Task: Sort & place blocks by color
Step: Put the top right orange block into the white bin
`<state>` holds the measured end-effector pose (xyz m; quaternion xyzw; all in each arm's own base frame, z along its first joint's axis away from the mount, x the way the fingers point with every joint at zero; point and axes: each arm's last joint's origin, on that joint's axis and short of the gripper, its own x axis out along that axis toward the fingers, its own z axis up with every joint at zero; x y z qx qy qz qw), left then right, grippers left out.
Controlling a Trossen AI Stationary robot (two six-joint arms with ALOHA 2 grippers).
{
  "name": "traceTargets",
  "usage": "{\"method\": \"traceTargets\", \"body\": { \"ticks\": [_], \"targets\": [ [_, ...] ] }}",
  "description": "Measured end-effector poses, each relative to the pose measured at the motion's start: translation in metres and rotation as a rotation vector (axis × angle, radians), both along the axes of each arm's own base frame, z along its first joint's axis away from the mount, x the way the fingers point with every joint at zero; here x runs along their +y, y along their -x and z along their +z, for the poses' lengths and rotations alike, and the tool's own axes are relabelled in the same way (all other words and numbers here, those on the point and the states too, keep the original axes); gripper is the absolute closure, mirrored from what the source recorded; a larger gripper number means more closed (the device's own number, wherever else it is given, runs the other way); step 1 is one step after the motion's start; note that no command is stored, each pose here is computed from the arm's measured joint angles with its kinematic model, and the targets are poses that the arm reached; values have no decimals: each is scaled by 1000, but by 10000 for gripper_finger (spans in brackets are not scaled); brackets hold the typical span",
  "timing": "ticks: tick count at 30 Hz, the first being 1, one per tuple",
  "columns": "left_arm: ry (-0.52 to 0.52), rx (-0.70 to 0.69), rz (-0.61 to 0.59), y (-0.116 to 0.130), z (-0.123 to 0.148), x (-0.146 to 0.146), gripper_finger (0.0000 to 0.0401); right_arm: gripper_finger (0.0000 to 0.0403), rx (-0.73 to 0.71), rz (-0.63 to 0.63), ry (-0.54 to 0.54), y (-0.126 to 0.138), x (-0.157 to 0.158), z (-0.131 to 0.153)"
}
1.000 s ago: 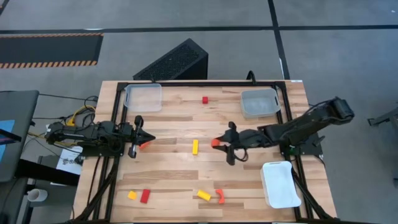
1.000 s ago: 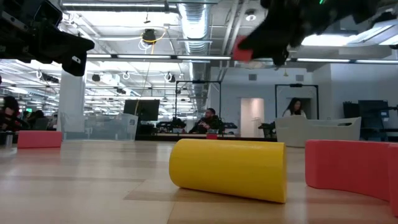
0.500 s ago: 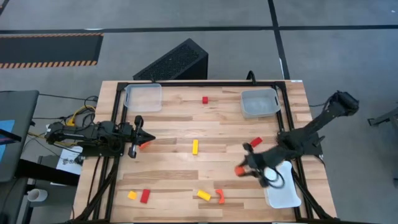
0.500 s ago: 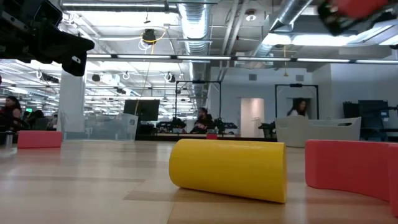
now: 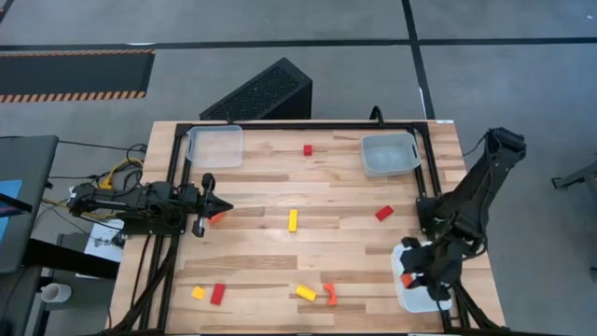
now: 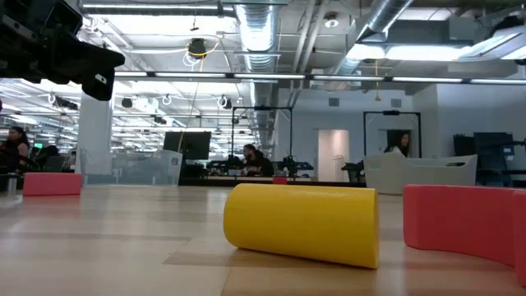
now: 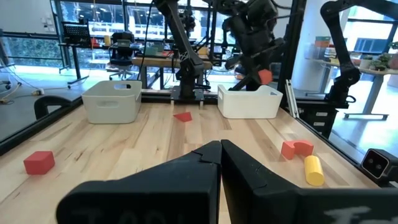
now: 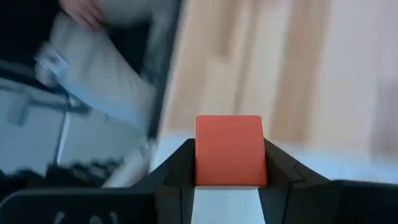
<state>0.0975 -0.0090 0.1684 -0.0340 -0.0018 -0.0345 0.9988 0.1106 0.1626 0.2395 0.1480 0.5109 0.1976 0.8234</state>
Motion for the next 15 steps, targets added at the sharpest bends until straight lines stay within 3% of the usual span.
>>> {"method": "traceTargets", "body": {
  "ticks": [7, 15],
  "targets": [
    [0, -1, 1, 0, 0, 0, 401, 251, 204, -88, 146, 13, -15, 19],
    [0, 0, 1, 0, 0, 0, 401, 258, 342, -135, 294, 13, -13, 2]
  ]
}}
